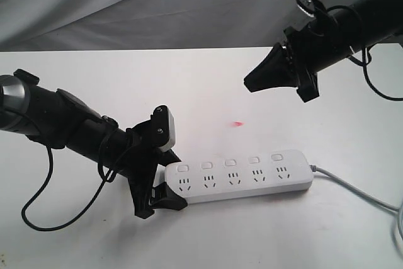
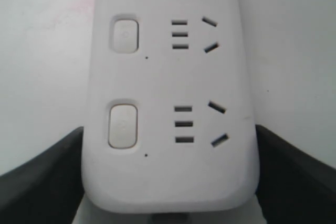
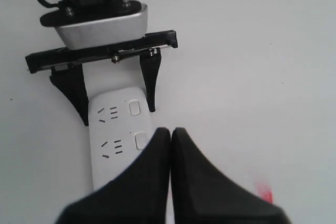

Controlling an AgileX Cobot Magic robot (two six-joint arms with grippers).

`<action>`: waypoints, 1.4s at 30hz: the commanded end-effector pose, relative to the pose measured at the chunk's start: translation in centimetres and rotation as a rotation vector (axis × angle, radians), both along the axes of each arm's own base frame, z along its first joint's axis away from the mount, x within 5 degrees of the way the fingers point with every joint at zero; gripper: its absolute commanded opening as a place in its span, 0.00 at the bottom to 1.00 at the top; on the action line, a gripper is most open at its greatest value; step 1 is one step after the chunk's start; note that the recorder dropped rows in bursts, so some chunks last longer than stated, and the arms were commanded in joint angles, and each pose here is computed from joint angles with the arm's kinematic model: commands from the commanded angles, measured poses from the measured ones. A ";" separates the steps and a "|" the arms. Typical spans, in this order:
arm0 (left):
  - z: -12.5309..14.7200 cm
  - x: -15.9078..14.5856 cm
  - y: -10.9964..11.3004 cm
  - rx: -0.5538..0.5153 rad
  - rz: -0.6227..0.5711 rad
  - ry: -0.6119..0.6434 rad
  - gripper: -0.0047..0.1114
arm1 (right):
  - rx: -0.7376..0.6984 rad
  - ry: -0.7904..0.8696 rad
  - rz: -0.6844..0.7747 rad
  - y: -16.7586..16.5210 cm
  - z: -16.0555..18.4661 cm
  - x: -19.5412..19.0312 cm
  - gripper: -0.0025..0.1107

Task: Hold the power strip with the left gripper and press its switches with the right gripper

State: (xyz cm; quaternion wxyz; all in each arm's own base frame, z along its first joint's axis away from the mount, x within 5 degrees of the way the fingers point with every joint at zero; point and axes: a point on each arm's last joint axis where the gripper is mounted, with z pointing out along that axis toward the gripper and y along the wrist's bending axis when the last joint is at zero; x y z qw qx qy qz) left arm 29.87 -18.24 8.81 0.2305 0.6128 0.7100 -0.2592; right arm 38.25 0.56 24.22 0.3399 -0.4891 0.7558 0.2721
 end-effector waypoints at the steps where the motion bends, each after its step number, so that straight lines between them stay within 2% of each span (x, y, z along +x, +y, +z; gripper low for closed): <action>1: 0.1 0.0 -0.2 0.002 0.007 -0.004 0.04 | 0.018 0.037 -0.048 -0.1 1.4 -0.7 0.02; 10: 0.1 0.0 -0.2 0.002 0.007 -0.004 0.04 | 0.081 0.048 -0.154 0.3 4.8 -1.8 0.02; 16: 0.1 0.0 -0.2 0.002 0.005 -0.006 0.04 | 0.108 0.010 -0.163 0.5 6.8 -2.6 0.02; 42: 0.1 0.0 -0.2 0.002 0.005 -0.006 0.04 | 0.102 0.010 -0.162 0.6 6.7 -2.6 0.02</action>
